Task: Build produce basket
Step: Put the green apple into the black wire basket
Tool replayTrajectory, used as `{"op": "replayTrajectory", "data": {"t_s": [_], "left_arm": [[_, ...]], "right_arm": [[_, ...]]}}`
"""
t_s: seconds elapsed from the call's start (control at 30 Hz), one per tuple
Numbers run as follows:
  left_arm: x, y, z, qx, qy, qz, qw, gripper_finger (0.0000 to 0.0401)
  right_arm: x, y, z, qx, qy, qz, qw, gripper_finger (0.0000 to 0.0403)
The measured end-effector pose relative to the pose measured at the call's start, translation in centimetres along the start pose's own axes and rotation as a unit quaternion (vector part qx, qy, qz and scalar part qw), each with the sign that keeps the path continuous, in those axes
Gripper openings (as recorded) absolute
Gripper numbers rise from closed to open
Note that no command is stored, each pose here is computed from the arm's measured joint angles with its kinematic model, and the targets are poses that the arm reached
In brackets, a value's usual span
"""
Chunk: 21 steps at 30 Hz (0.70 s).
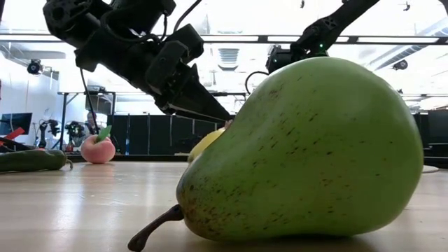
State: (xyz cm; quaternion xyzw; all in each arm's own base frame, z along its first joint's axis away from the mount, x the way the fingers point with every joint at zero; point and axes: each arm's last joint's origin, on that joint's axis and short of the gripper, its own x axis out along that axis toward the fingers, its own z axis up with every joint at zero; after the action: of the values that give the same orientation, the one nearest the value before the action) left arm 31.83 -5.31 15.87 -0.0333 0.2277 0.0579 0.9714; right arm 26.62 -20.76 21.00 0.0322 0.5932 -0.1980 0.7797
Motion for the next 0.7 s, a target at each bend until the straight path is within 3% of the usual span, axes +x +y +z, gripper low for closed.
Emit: {"op": "replayTrajectory", "data": {"t_s": [0.7], "left_arm": [[0.1, -0.1, 0.4, -0.002, -0.006, -0.001, 1.0, 0.0189]], "right_arm": [[1.5, 0.0, -0.3, 0.024, 0.035, -0.002, 0.999, 0.037]]}}
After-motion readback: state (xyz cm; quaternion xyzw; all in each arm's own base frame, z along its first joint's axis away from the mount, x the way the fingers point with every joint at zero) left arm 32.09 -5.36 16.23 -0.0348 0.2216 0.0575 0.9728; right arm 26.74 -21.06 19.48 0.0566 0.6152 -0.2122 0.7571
